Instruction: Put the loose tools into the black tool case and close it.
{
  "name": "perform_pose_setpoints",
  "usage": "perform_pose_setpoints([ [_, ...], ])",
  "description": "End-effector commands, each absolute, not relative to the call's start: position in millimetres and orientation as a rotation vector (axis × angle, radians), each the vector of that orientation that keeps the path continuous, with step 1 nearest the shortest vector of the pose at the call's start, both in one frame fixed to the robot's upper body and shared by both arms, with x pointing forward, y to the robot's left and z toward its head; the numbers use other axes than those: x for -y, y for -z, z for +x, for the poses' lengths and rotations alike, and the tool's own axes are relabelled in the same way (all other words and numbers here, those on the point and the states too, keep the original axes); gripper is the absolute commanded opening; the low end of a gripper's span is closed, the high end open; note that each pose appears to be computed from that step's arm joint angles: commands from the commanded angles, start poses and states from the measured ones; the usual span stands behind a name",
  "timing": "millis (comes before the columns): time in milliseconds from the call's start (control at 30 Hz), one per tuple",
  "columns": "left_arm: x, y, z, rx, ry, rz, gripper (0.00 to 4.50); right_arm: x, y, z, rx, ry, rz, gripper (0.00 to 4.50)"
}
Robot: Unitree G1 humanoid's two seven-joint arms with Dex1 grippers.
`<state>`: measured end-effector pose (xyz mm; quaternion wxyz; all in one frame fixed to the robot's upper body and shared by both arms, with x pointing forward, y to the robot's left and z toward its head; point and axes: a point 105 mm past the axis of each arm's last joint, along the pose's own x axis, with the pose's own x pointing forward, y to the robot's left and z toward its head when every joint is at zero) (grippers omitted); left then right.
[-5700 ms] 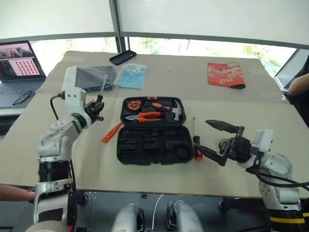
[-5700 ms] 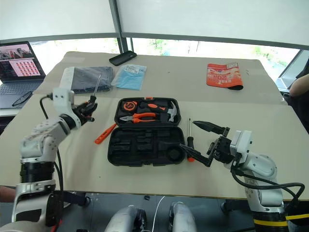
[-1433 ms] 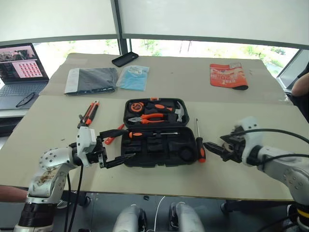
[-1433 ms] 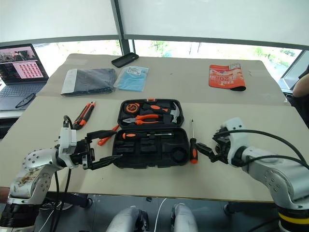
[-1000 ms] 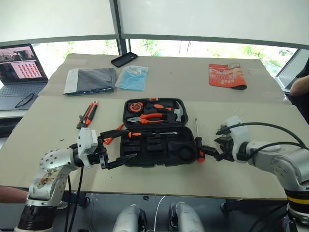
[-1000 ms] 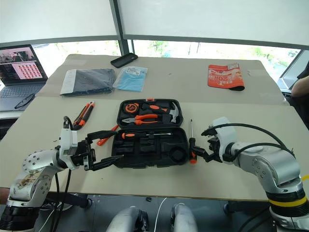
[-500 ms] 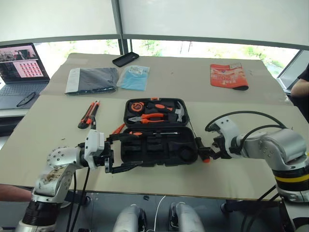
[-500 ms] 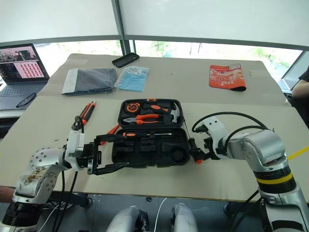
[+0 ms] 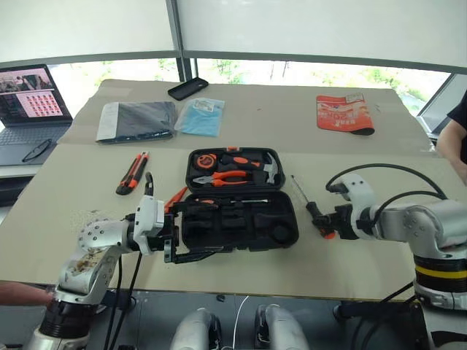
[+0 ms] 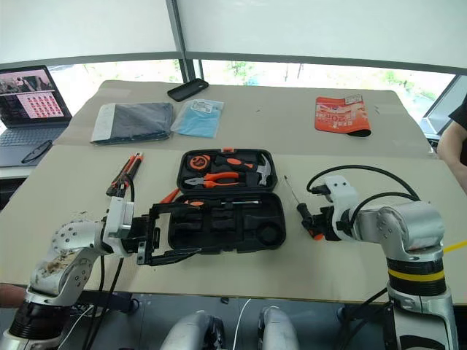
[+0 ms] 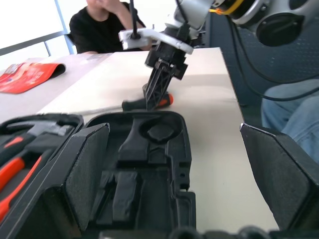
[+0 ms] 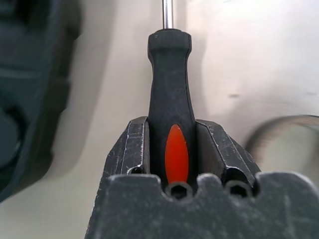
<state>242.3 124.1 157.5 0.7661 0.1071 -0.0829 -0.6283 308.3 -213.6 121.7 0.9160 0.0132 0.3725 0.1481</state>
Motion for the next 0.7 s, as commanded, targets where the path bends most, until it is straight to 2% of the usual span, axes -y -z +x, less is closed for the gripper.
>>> perform_pose_setpoints([
  [33, -126.8, -173.2, 240.1, 0.255, 1.320, 0.231, 4.50, 214.0, -164.9, 312.6, -0.552, -0.301, 0.066, 0.99],
  [200, -149.5, -176.9, 245.0, 0.246, 1.147, 0.232, 4.50, 167.2, -224.4, 313.5, -0.171, -0.653, -0.184, 0.99],
  [267, -161.7, -170.2, 242.6, 0.206, 1.095, 0.245, 4.50, 132.3, -227.4, 310.8, -0.084, -0.892, -0.402, 0.99],
  [333, -173.4, -161.6, 241.8, 0.162, 1.061, 0.263, 4.50, 110.2, -213.7, 311.3, -0.095, -1.071, -0.564, 0.99],
  [400, -181.9, -156.4, 241.8, 0.128, 1.050, 0.268, 4.50, 100.2, -200.2, 317.7, -0.143, -1.163, -0.663, 0.99],
  [533, -183.9, -157.5, 237.9, 0.107, 1.053, 0.279, 4.50, 87.5, -174.0, 329.7, -0.306, -1.270, -0.857, 0.99],
  [700, -177.4, -156.5, 234.2, 0.115, 1.035, 0.274, 4.50, 85.3, -158.6, 338.7, -0.368, -1.287, -1.015, 0.99],
])
